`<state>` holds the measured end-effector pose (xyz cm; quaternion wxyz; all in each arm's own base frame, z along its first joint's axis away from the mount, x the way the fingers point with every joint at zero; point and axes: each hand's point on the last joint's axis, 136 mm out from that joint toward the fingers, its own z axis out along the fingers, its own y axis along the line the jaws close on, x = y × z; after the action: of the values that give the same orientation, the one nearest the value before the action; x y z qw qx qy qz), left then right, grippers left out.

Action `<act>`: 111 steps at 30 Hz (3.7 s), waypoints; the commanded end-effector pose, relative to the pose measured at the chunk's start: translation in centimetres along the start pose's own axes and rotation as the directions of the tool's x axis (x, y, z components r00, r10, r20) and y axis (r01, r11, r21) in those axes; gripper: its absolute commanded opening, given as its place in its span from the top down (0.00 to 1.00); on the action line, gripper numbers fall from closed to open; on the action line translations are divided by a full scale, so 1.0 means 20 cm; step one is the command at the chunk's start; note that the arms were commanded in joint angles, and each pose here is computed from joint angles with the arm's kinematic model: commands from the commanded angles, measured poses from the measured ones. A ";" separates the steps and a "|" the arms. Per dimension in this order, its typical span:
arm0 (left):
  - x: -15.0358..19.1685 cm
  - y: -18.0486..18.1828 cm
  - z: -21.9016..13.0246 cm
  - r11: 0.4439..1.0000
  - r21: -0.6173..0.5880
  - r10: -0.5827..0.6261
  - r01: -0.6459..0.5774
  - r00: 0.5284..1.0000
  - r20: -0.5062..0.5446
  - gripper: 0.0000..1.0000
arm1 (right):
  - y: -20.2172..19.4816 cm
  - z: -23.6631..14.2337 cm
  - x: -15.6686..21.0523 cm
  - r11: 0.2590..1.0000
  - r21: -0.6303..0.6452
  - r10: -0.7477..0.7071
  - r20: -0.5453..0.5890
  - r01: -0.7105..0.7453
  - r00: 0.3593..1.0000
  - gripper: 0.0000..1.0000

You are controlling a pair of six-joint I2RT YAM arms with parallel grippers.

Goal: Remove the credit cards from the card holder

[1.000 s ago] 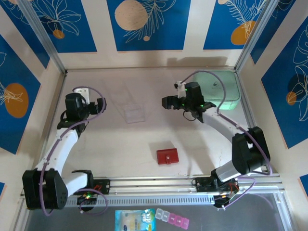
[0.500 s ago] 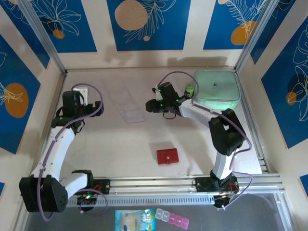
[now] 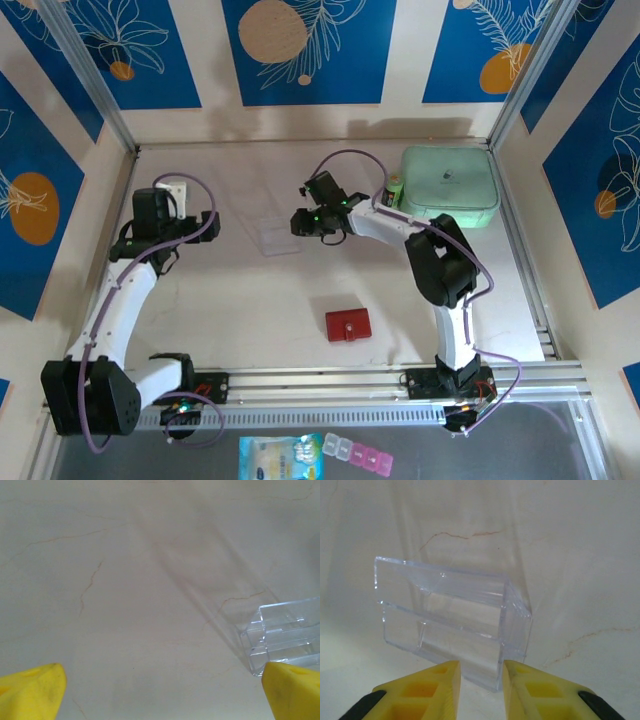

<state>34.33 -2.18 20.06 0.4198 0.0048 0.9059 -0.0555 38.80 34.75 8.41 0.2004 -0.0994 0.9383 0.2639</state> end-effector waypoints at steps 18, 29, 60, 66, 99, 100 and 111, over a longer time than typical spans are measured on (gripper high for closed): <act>0.00 -0.01 0.00 1.000 0.011 0.004 -0.004 1.000 0.001 0.00 | -0.06 0.10 0.05 0.997 0.075 0.011 -0.072 -0.005 0.997 0.82; 0.01 -0.01 0.01 1.000 0.009 0.000 0.000 1.000 -0.011 0.00 | -0.17 -0.04 0.02 0.985 0.170 -0.018 -0.043 0.025 0.999 0.94; 0.03 -0.01 0.04 1.000 0.008 -0.009 0.009 0.999 -0.032 0.00 | -0.67 -0.25 -0.02 0.922 0.386 0.038 -0.007 -0.033 0.999 0.95; 0.02 0.00 0.04 1.000 -0.001 -0.010 0.010 1.000 -0.029 0.00 | -0.66 -0.27 -0.04 0.923 0.383 0.038 -0.002 -0.034 0.999 0.87; -0.04 -0.08 -0.05 0.996 0.082 -0.034 0.030 0.998 0.045 0.00 | -0.09 -0.71 1.10 0.960 0.160 0.274 -0.355 -0.231 0.894 0.52; -0.04 -0.08 -0.05 0.996 0.085 -0.035 0.031 0.998 0.046 0.00 | -0.07 -0.72 1.15 0.961 0.153 0.272 -0.374 -0.231 0.887 0.49; -0.07 -0.11 -0.11 0.993 0.117 -0.035 0.026 0.997 0.076 0.00 | -0.07 -0.67 1.48 0.962 0.091 0.268 -0.505 -0.258 0.821 0.09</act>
<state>33.74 -3.53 21.92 0.4408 0.0055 0.8919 -0.1005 8.90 23.29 5.52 -0.0745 -0.0449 0.9729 0.2142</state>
